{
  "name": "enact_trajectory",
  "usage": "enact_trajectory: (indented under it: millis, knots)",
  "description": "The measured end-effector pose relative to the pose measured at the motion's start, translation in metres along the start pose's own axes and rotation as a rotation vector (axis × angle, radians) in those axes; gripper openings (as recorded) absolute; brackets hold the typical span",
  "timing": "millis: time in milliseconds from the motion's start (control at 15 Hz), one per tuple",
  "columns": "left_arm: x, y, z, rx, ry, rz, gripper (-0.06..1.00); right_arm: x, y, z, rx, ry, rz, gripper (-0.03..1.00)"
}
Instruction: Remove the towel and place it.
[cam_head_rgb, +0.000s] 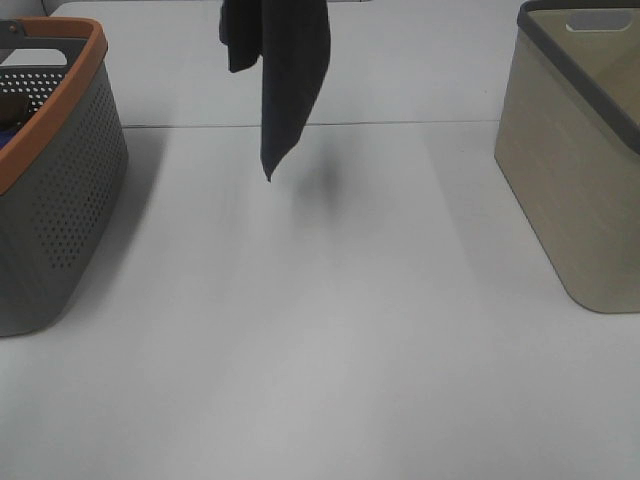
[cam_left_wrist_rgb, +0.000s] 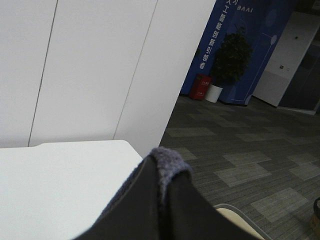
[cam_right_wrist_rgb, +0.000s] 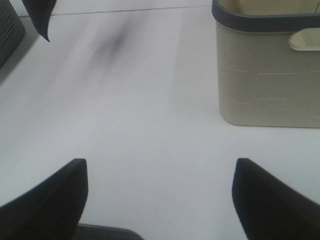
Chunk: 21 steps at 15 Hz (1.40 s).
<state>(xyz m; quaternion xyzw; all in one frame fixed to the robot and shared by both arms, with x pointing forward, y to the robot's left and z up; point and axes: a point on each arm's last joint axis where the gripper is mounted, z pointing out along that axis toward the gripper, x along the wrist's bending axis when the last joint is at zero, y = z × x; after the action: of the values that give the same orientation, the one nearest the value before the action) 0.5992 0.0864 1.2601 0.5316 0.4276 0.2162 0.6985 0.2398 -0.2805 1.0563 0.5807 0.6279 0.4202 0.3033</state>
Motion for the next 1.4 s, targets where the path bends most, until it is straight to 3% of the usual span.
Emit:
enact_trajectory:
  millis: [533,667,800,1067,1400]
  knots:
    - [-0.004,-0.053,0.036,0.067,-0.014,-0.001,0.00,-0.001,0.005,0.007,0.040,0.002,0.003,0.75]
    - [-0.004,-0.055,0.038,0.068,-0.015,0.007,0.00,0.001,0.017,0.016,0.046,0.045,0.038,0.74]
    - [-0.004,-0.055,0.038,0.068,-0.015,0.011,0.00,0.008,0.034,0.026,0.029,0.142,0.018,0.74]
    - [-0.004,-0.056,0.038,0.078,-0.014,0.014,0.00,0.024,0.055,0.063,0.132,0.424,-0.142,0.72]
    - [-0.004,-0.057,0.038,0.082,-0.014,0.014,0.00,0.044,0.103,0.103,0.151,0.599,-0.336,0.66]
